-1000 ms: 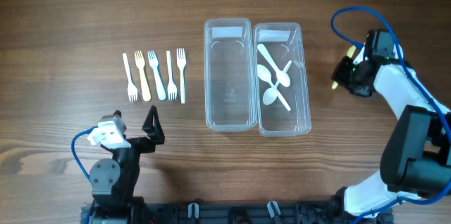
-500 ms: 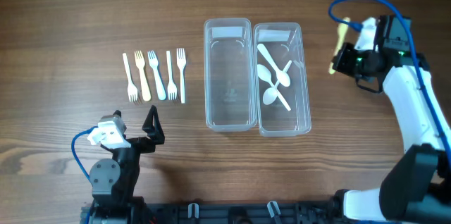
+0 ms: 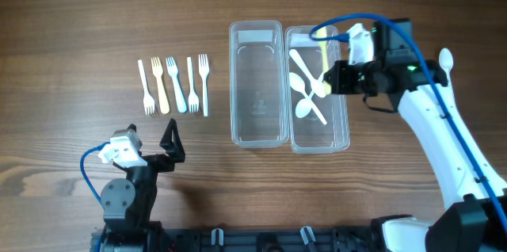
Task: Pack container
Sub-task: 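Lower the yellow spoon into the right container and release it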
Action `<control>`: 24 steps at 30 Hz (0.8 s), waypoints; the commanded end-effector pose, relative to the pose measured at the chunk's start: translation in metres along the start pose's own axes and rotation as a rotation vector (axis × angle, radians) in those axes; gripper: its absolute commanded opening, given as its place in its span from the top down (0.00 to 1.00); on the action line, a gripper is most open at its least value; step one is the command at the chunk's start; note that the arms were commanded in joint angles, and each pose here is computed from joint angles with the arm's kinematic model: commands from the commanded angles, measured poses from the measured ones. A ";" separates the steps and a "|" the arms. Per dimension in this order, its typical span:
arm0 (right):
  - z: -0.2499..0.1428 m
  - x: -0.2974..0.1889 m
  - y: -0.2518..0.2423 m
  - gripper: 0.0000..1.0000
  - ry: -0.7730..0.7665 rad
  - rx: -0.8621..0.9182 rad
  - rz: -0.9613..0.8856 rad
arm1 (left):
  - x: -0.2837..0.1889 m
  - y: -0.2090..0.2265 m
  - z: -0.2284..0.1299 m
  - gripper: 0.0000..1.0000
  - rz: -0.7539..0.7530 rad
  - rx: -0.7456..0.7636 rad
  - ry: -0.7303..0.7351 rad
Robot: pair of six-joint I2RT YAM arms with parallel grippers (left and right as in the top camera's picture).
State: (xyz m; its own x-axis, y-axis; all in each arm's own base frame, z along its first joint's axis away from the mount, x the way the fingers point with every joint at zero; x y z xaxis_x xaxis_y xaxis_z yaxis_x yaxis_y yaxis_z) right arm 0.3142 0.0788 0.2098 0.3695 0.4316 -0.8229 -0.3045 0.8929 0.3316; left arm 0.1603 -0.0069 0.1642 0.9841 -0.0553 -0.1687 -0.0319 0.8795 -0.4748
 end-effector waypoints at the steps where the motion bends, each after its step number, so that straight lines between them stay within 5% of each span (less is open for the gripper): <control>1: 0.001 -0.003 0.009 0.95 0.008 -0.010 -0.054 | 0.000 0.000 -0.001 0.00 -0.002 0.025 -0.005; 4: 0.000 -0.002 0.011 0.91 0.013 -0.014 -0.054 | 0.000 0.000 -0.001 0.00 -0.002 0.025 -0.005; 7: 0.001 -0.002 0.010 0.50 0.012 -0.014 -0.058 | 0.000 0.000 -0.001 0.00 -0.002 0.025 -0.005; 9: 0.001 -0.002 0.010 0.39 0.010 -0.019 -0.058 | 0.000 0.000 -0.001 0.00 -0.002 0.025 -0.005; 14: 0.005 -0.003 0.003 0.36 -0.015 -0.053 -0.125 | 0.000 0.000 -0.001 0.00 -0.002 0.025 -0.005; 24: 0.019 -0.040 -0.070 0.19 -0.104 0.002 -0.829 | 0.000 0.000 -0.001 0.00 -0.002 0.025 -0.005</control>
State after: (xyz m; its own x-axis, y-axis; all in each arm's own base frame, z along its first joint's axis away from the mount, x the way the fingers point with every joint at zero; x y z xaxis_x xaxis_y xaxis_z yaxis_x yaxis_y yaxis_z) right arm 0.3319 0.0374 0.2097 0.5240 -0.0634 -0.8493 -0.0829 0.9887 -0.1249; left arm 0.1603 -0.0069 0.1642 0.9841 -0.0553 -0.1687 -0.0319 0.8795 -0.4748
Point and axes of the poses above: each gripper's point midway between its finger pads, its own x axis out along the fingers, its own y axis along the line the jaws close on, z = x × y, the point moved 8 cm from there along -x, back along the fingers, and after that the axes turned 8 degrees about -x, right-handed, at the moved point
